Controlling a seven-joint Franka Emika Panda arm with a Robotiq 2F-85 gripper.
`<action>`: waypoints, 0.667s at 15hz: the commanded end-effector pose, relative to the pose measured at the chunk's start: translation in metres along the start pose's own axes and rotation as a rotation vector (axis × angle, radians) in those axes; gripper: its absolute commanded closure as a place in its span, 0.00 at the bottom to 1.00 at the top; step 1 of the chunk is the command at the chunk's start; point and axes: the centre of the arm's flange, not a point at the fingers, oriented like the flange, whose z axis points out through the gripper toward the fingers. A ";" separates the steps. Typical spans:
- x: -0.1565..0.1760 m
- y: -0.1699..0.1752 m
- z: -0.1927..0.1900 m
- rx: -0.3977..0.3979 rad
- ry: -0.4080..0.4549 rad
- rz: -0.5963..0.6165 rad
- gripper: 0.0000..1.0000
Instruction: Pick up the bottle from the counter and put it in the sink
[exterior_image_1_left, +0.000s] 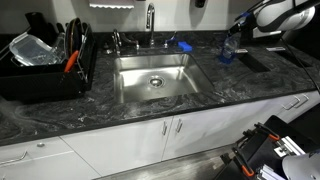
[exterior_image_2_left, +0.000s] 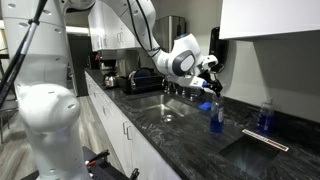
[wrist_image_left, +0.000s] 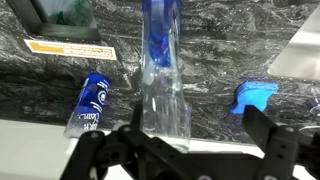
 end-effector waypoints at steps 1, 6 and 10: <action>0.003 0.005 0.012 0.017 0.008 -0.042 0.00; 0.004 0.010 0.012 -0.012 0.020 -0.028 0.00; 0.007 0.035 0.012 -0.092 0.029 0.041 0.00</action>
